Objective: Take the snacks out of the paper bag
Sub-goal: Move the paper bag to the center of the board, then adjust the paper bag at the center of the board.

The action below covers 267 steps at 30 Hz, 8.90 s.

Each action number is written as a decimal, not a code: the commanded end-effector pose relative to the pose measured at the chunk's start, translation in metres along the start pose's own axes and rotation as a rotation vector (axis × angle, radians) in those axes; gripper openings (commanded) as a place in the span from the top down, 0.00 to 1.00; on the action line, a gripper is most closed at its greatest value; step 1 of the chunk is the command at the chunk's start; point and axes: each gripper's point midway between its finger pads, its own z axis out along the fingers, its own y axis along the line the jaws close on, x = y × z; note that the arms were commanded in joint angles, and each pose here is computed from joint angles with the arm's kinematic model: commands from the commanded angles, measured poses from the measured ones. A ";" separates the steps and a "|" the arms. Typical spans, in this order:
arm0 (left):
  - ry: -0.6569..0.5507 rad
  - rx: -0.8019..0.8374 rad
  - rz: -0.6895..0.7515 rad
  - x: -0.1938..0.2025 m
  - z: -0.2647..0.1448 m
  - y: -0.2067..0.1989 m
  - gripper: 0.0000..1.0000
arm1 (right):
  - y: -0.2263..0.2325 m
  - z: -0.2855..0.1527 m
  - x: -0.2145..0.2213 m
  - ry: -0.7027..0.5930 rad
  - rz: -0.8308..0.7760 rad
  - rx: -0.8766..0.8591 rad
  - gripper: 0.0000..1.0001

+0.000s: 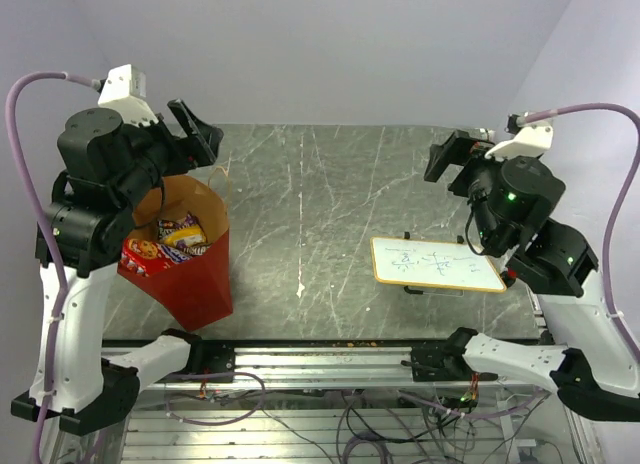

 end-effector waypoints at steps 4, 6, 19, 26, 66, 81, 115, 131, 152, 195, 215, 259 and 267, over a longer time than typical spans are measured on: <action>0.029 -0.076 -0.052 0.015 -0.026 0.016 0.05 | -0.006 0.006 0.029 0.115 -0.007 0.022 0.00; 0.046 -0.103 -0.062 0.020 -0.032 0.021 0.05 | -0.006 0.007 0.037 0.144 -0.013 0.018 0.00; 0.210 -0.302 -0.080 0.067 -0.081 0.061 0.06 | 0.013 0.004 0.079 0.254 0.086 -0.126 0.00; 0.287 -0.300 -0.132 0.093 -0.084 0.061 0.06 | 0.023 -0.011 0.091 0.324 0.203 -0.185 0.00; 0.424 0.461 -0.423 0.092 0.113 -0.097 0.93 | 0.069 0.046 0.106 0.349 0.061 -0.224 0.00; 0.534 0.599 -0.423 0.116 0.143 -0.144 0.49 | 0.119 0.017 0.157 0.554 0.142 -0.519 0.01; 0.250 -0.417 -0.475 0.149 -0.109 0.080 0.10 | 0.176 0.078 0.169 0.482 0.029 -0.622 0.00; 0.318 -0.677 -0.500 0.170 -0.048 0.096 0.00 | 0.203 0.135 0.176 0.403 -0.022 -0.584 0.00; 0.259 -0.757 -0.576 0.156 -0.035 0.148 0.12 | 0.217 0.155 0.185 0.409 -0.100 -0.603 0.22; 0.088 -0.931 -0.384 0.079 -0.024 0.194 0.93 | 0.279 0.094 0.184 0.555 0.025 -0.880 0.99; 0.285 -0.269 -0.357 0.090 0.054 0.122 0.93 | 0.322 -0.025 0.300 0.876 0.209 -0.961 1.00; 0.400 -0.025 -0.396 0.133 -0.007 0.066 0.93 | 0.287 -0.004 0.246 0.845 0.097 -0.855 0.00; 0.400 -0.021 -0.420 0.131 -0.003 0.064 0.93 | 0.279 0.018 0.301 0.906 0.118 -0.748 0.14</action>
